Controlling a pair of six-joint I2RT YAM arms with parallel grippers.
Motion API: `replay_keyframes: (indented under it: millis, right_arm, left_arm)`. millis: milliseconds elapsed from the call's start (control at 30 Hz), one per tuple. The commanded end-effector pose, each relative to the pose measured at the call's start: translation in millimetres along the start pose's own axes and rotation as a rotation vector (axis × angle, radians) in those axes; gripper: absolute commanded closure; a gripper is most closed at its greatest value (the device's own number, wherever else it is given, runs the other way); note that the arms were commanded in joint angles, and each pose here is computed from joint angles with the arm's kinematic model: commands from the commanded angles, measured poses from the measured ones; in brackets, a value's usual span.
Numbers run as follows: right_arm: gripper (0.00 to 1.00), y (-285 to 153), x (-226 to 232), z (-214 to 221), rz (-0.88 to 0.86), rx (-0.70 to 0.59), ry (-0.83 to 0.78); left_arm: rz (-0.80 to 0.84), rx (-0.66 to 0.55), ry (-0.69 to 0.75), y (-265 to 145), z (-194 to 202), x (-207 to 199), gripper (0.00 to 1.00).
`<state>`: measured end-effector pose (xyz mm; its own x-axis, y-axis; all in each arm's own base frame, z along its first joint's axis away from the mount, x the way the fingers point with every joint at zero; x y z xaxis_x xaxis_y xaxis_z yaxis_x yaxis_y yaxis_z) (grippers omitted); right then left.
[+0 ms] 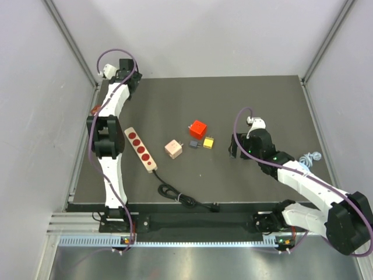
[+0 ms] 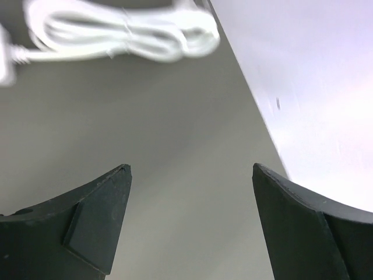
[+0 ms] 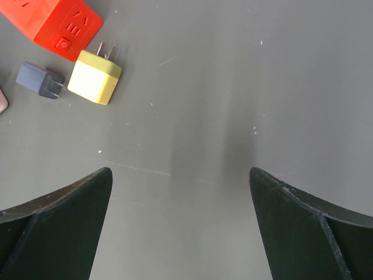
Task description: Pull the plug off the socket
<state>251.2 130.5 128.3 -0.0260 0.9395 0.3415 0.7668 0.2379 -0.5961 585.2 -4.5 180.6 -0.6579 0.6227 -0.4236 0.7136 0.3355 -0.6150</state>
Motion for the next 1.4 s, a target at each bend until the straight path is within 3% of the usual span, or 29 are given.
replay_keyframes:
  millis: [0, 200, 433, 733, 900, 1000, 1033, 1167, 1367]
  right_arm:
    - [0.0, -1, 9, -4, -0.055, -0.033, -0.038]
    - [0.0, 3, 6, 0, -0.05, -0.03, -0.042]
    - [0.0, -1, 2, -2, -0.024, -0.038, -0.056]
    - [0.0, -5, 2, -6, -0.015, -0.045, -0.053]
    - [0.0, -6, 2, -6, -0.017, -0.044, -0.04]
    - [0.0, -5, 3, -6, -0.015, -0.042, -0.046]
    - [0.0, -5, 2, -7, -0.014, -0.042, -0.047]
    - [0.0, -5, 3, -7, -0.015, -0.04, -0.047]
    - [0.0, -10, 3, -8, -0.019, -0.042, -0.044]
  left_arm:
    - [-0.067, -0.23, -0.184, 11, -49, 3, 0.11]
    - [-0.157, -0.317, -0.29, 46, -65, 35, 0.12]
    - [-0.185, -0.216, -0.453, 90, -48, 74, 0.13]
    - [-0.171, -0.137, -0.509, 120, -30, 86, 0.18]
    - [-0.16, -0.109, -0.487, 124, -22, 89, 0.37]
    - [-0.136, -0.093, -0.46, 122, -18, 89, 0.56]
    - [-0.118, -0.088, -0.443, 121, -16, 87, 0.71]
    - [-0.108, -0.041, -0.396, 112, -6, 91, 1.0]
    - [-0.059, 0.004, -0.298, 87, 7, 90, 1.0]
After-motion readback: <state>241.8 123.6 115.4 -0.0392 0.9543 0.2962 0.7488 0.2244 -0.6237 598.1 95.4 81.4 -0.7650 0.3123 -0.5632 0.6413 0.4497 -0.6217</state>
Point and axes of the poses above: each gripper's point midway between its finger pads, its own y axis out along the fingers, its own x axis along the line the jaws close on, z = x × y, the point moved 4 cm from there along -y, back along the fingers, and after that the axes turned 11 degrees about y, right-handed, at the moved point
